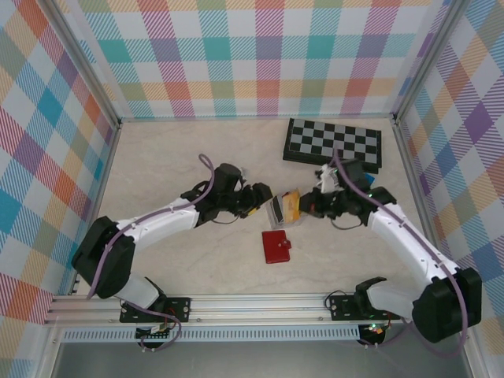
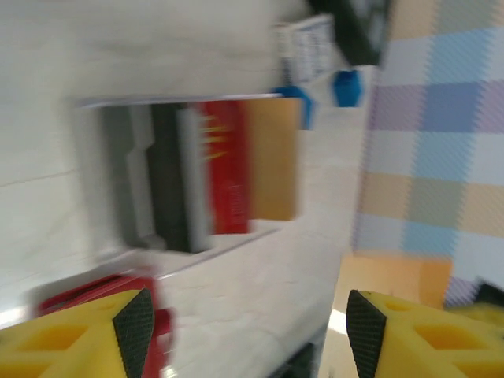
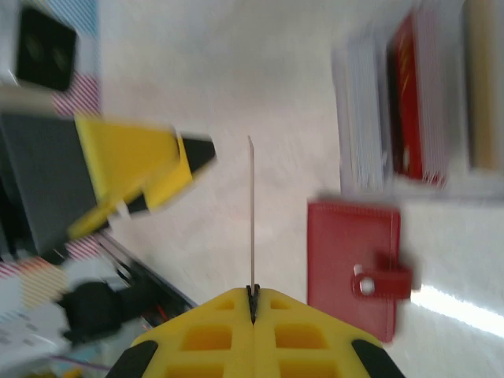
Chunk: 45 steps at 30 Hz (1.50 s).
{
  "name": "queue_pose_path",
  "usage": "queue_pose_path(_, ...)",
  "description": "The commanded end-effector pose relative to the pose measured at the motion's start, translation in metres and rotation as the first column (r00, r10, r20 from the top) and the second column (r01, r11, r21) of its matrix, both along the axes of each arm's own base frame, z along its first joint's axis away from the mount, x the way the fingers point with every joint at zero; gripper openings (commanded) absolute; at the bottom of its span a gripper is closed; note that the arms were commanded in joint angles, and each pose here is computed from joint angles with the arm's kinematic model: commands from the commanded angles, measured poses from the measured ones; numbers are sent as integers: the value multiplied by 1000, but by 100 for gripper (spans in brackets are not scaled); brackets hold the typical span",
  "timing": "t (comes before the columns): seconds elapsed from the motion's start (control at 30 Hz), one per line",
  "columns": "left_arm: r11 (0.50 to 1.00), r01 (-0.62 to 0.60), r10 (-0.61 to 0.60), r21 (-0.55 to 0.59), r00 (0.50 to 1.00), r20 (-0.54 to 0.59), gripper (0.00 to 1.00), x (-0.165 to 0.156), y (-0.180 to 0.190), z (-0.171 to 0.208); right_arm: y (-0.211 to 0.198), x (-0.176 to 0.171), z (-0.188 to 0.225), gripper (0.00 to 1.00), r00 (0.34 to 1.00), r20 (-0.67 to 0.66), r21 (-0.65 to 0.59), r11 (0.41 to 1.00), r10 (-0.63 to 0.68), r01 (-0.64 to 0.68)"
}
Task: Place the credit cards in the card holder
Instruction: Pick up the credit card from the storage box, then open the card holder at the bottom-center of the table.
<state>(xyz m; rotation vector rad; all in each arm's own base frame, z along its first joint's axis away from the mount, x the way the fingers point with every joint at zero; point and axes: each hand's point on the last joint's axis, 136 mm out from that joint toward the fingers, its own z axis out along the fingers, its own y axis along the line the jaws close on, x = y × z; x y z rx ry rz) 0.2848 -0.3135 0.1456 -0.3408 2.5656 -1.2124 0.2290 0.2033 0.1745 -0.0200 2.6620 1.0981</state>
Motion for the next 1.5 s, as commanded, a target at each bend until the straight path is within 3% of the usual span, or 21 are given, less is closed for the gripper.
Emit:
queue_pose_path(0.0,978,-50,64,201,996,-62,68,-24,39,-39,-11,-23,-42,1,1000,7,-265,964,-6,7)
queue_pose_path(0.23,969,-25,52,244,993,-104,70,-41,43,-58,27,-45,-76,1,996,-46,-333,938,81,-92)
queue_pose_path(0.43,964,22,13,265,992,-128,68,-47,30,-68,-6,-41,-97,0,999,-38,-489,872,6,-24)
queue_pose_path(0.57,960,61,-24,274,990,-137,62,-50,18,-73,-20,-42,-105,0,998,-58,-499,867,-32,-1)
queue_pose_path(0.9,950,179,-138,256,976,-170,53,-62,-12,-86,-1,-43,-112,1,996,-81,-351,936,-29,-1)
queue_pose_path(1.23,946,234,-192,224,962,-191,56,-71,-33,-99,9,-42,-106,1,995,-97,-225,974,-32,9)
queue_pose_path(1.47,951,237,-202,199,962,-183,62,-70,-41,-98,12,-41,-94,2,993,-109,-135,990,-48,33)
